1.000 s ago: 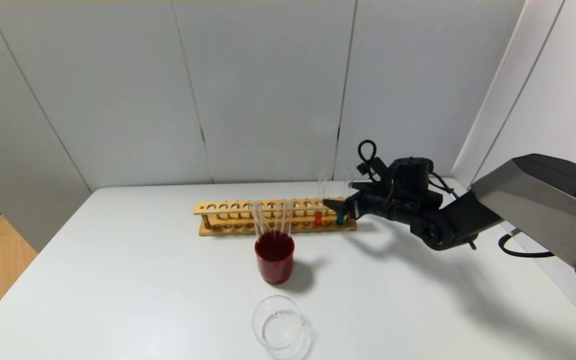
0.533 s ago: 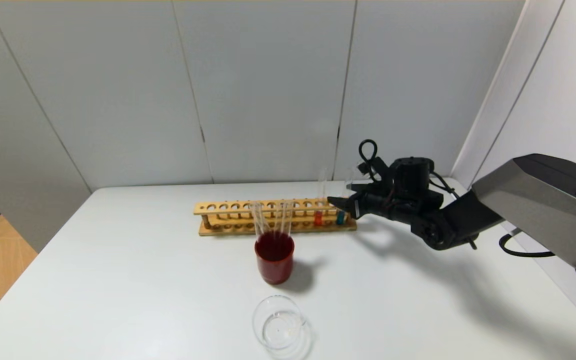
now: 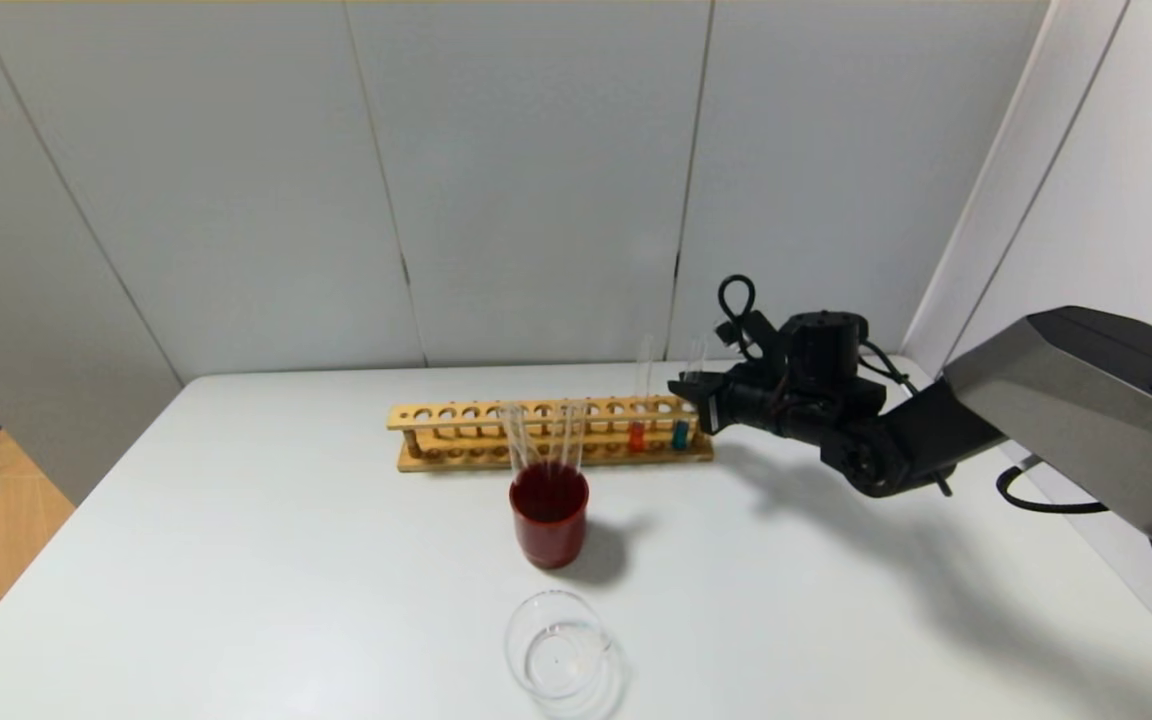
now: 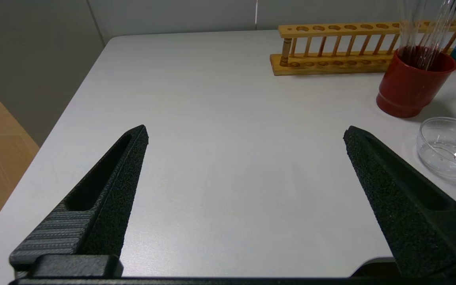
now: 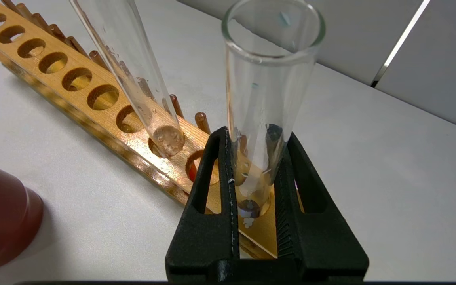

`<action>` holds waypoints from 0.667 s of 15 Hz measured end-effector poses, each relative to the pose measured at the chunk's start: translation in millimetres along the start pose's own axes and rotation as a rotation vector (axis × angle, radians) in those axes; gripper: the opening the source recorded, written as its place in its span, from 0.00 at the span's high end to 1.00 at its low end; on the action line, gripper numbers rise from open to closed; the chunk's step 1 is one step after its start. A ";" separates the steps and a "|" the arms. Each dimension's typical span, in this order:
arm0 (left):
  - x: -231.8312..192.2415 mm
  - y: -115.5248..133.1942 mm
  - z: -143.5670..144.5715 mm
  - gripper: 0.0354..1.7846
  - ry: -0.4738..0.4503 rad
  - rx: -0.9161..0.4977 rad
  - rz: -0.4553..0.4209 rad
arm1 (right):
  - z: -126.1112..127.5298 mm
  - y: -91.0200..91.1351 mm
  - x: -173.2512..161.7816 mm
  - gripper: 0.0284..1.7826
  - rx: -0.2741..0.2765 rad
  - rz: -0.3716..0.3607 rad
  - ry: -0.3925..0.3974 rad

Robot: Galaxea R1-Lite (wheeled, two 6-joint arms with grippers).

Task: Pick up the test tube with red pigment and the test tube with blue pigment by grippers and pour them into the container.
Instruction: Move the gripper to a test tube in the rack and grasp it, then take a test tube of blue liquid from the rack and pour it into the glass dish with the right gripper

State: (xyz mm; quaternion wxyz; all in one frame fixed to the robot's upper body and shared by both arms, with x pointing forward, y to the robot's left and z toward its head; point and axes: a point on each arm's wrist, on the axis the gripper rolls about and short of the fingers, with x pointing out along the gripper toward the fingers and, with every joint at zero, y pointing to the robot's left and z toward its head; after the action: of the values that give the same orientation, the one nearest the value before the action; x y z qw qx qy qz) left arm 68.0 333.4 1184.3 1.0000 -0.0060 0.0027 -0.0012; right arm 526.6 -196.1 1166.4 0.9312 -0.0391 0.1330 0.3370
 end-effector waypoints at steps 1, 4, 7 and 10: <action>0.0 0.0 0.0 0.02 0.000 0.000 0.000 | 0.0 0.0 0.4 0.82 0.000 0.000 -0.001; 0.0 0.0 0.0 0.02 0.000 0.000 -0.001 | 1.3 -0.9 0.8 0.82 -0.001 -0.002 -0.006; 0.0 0.0 0.0 0.02 0.000 0.000 0.000 | 18.6 -3.4 -3.2 0.82 0.007 -0.010 -0.049; 0.0 0.0 0.0 0.02 0.000 0.000 -0.001 | 69.9 -4.4 -18.0 0.82 0.037 -0.020 -0.179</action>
State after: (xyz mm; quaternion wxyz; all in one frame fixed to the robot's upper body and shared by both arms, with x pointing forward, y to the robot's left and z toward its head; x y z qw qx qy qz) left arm 68.0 333.4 1184.3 1.0000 -0.0060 0.0027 -0.0015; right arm 531.6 -199.3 1238.5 0.9434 0.0070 0.0549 0.3271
